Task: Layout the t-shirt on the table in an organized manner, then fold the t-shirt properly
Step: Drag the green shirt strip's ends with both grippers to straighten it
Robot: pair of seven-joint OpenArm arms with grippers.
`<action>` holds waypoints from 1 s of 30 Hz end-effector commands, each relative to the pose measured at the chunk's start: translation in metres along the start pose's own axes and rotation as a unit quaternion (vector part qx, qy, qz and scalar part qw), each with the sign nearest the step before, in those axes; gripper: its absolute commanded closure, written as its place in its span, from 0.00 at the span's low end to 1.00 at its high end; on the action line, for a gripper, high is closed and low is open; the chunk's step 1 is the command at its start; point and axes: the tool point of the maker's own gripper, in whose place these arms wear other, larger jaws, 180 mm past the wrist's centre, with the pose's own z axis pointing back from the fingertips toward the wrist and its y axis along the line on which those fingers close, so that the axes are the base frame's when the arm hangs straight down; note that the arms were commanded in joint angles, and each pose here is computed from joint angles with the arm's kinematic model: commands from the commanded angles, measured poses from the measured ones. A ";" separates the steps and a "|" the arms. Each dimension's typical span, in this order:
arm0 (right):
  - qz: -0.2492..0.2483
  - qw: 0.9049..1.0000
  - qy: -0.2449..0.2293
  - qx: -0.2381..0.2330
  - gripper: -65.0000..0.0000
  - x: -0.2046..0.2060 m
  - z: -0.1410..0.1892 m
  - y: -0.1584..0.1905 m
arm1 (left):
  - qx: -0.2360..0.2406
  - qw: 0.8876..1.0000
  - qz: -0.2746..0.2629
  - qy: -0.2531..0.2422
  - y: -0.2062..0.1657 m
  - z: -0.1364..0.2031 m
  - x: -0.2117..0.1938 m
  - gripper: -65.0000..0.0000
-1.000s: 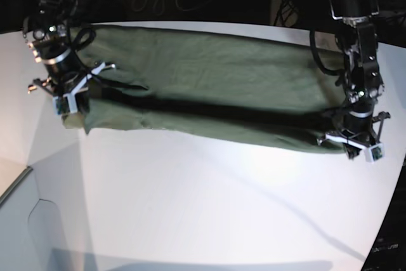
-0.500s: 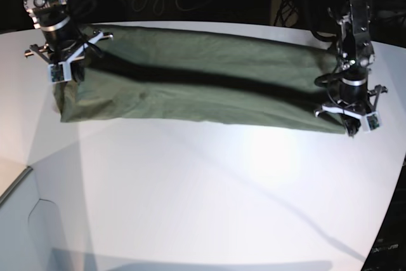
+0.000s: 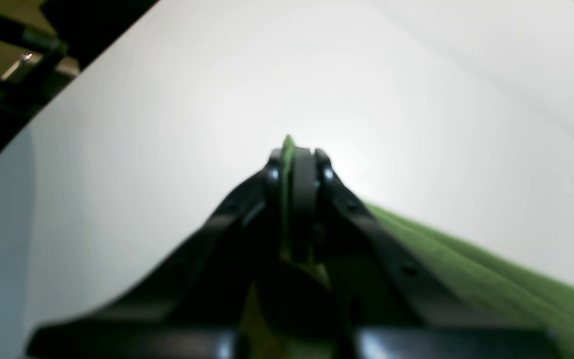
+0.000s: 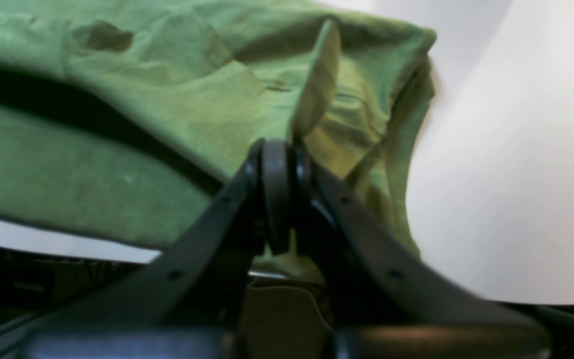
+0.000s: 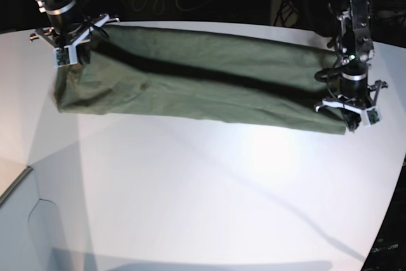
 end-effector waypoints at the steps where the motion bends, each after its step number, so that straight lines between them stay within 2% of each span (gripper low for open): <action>1: 0.002 1.000 -0.013 0.008 1.00 0.005 0.003 0.002 | 0.000 1.000 -0.004 -0.029 0.002 -0.002 0.017 1.00; 4: -0.001 1.000 -0.002 0.029 1.00 -0.005 -0.001 0.011 | 0.001 1.000 -0.006 -0.023 0.003 0.001 0.012 1.00; 21: -0.036 0.998 0.035 0.050 1.00 -0.037 -0.027 0.019 | 0.004 1.000 -0.016 0.009 0.011 0.017 -0.016 1.00; 30: -0.038 0.998 0.041 0.040 1.00 -0.041 -0.041 0.002 | 0.015 0.998 -0.019 0.050 0.022 0.018 -0.048 1.00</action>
